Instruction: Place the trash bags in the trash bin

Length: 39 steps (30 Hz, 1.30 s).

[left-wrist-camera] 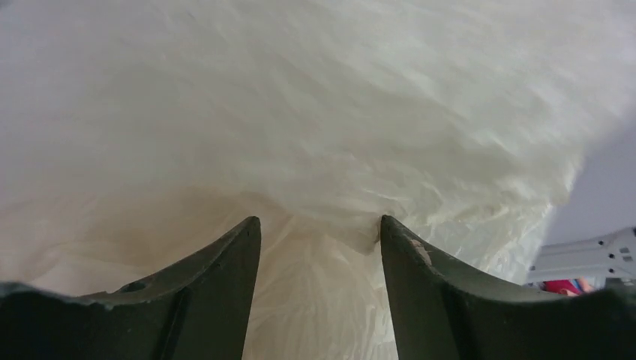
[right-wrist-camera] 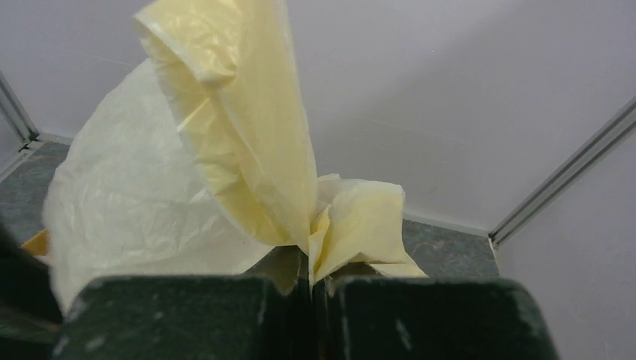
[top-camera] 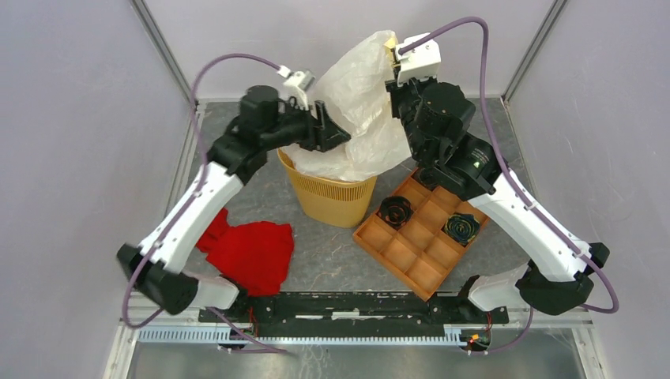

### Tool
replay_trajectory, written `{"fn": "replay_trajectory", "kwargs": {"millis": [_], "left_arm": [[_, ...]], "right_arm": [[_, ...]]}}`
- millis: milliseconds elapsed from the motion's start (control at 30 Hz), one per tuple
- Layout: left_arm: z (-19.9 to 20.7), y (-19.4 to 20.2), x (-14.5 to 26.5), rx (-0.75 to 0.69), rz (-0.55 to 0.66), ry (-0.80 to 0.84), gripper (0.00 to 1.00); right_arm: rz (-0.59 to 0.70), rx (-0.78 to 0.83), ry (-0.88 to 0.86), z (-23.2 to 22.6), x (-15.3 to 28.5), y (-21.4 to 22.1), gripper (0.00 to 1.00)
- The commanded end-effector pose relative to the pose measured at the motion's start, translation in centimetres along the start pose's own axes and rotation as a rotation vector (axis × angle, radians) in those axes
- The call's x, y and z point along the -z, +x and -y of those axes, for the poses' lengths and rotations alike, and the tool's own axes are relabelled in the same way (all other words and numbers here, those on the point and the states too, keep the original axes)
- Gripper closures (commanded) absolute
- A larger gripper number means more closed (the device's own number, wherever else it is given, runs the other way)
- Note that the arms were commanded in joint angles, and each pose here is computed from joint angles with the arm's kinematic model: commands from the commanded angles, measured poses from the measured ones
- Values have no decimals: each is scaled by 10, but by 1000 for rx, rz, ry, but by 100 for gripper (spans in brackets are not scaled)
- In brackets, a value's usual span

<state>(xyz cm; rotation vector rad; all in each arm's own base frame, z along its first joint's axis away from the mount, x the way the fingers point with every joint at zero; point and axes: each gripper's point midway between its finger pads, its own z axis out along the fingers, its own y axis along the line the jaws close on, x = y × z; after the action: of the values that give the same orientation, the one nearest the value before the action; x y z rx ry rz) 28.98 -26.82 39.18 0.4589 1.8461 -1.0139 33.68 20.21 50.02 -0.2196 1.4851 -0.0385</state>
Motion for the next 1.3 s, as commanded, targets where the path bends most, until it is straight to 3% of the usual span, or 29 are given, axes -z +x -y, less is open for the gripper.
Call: {"fn": "replay_trajectory", "kwargs": {"millis": [0, 133, 300, 567, 633, 900, 1133, 1267], "left_arm": [[-20, 14, -42, 174, 0, -9, 35], [-48, 30, -68, 264, -18, -88, 36], [-44, 24, -68, 229, -3, -63, 33], [-49, 8, -1, 23, 70, -229, 11], [-53, 6, 18, 3, 89, -292, 1], [-65, -18, 59, 20, 226, -463, 0], [-54, -34, 30, 88, 254, -370, 0], [-61, -29, 3, 155, 227, -347, 0]], "right_arm": [[26, -76, -68, -12, 1, -14, 100], [6, -92, -164, -30, 2, -14, 99], [-2, -117, -332, -54, 17, -11, 100], [-72, -62, -380, -65, 20, 17, 100], [-91, -47, -401, -71, 19, 23, 100], [-275, -62, -589, -133, 17, 73, 100], [-347, -42, -537, -136, 7, 95, 100], [-284, -79, -532, -125, 13, 79, 100]]}}
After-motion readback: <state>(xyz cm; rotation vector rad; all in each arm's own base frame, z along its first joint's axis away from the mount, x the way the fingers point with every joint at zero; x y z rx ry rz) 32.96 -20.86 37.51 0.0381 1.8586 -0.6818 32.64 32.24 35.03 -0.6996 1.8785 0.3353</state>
